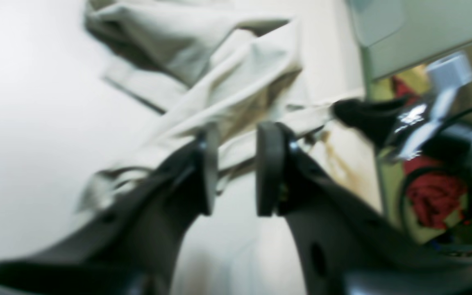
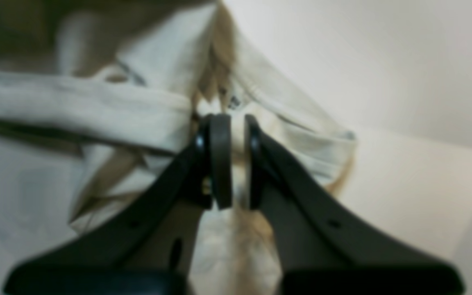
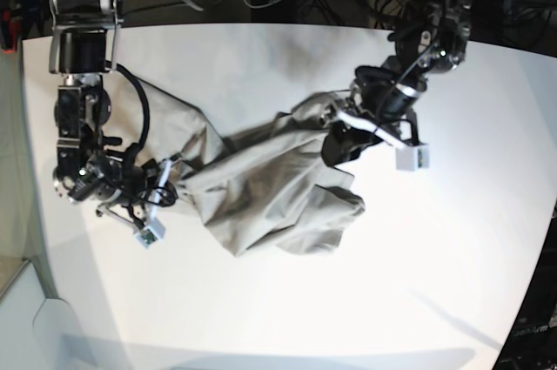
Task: Layout the t-shirt on the table in an organized manner, then fold the t-shirt properly
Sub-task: 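Pull the shirt apart with both grippers, right gripper toward its corner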
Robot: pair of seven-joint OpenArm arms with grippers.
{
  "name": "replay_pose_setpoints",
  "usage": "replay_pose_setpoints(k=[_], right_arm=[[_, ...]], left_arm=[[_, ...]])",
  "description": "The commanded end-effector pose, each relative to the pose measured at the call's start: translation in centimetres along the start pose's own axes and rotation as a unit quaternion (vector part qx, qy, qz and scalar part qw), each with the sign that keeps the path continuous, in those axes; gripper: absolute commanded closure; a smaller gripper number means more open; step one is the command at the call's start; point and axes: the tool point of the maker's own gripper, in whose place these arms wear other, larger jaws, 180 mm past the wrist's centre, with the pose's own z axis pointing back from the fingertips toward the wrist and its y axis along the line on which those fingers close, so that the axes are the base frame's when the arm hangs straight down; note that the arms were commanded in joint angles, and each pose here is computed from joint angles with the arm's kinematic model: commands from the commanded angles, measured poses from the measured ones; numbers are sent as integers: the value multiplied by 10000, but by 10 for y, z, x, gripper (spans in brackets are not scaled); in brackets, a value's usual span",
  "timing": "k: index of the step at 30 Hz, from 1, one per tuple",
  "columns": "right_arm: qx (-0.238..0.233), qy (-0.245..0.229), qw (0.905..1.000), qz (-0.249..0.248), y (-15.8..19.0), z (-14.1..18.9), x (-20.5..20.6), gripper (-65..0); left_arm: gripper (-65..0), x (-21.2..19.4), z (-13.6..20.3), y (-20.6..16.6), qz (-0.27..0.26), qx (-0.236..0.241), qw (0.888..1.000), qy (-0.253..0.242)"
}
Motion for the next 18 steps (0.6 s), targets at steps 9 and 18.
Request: replay_pose_setpoints(k=[9, 18], right_arm=[[-67, -553, 9984, 26, -28, 2, 60, -47], [317, -579, 9953, -707, -32, -34, 40, -48]], left_arm=[[-4, -8, -34, 40, 259, 447, 9986, 152], [-4, -44, -47, 91, 479, 1057, 9910, 664]])
